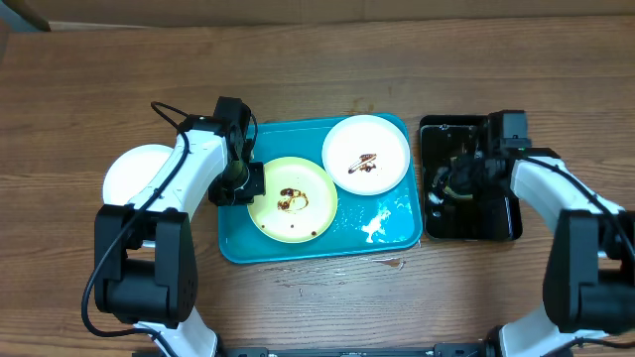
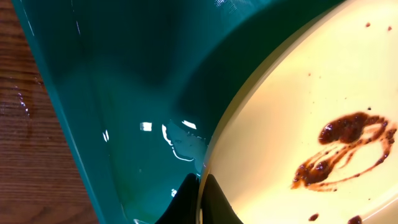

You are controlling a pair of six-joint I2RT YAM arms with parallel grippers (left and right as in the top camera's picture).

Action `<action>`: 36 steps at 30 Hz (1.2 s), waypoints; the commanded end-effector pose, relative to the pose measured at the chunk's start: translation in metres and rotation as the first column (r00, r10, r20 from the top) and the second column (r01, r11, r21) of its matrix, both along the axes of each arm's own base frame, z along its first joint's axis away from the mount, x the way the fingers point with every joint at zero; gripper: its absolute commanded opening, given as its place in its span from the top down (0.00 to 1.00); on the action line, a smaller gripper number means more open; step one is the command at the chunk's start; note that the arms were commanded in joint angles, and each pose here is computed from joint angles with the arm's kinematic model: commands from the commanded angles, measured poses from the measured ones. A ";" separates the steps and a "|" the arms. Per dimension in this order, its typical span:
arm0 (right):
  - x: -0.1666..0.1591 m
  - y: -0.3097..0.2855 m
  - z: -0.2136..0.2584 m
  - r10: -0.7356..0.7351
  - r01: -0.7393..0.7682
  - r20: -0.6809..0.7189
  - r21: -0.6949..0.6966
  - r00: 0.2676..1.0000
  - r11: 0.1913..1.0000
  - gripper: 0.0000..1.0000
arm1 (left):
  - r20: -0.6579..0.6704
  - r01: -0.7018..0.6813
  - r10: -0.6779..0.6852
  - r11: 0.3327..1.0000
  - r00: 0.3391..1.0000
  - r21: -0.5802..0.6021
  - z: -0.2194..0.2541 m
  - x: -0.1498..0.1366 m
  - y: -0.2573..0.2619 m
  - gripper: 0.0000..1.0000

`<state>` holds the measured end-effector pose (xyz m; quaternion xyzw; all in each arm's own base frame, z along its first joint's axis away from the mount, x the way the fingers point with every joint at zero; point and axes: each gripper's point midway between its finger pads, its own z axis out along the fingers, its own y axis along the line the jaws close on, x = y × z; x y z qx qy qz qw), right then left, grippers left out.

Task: Clean dirty plates on tray and stack at the side
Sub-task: 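Grip the yellow-green plate rim with left gripper and pull it forward, then dip the sponge in the black tray water with right gripper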

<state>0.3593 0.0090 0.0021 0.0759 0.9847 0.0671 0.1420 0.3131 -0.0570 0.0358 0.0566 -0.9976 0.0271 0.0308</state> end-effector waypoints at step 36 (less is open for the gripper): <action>-0.020 0.009 -0.006 0.114 -0.113 -0.073 0.021 0.991 0.993 0.88 | 0.021 -0.011 0.010 1.000 1.000 0.022 0.006 0.000 0.001 0.96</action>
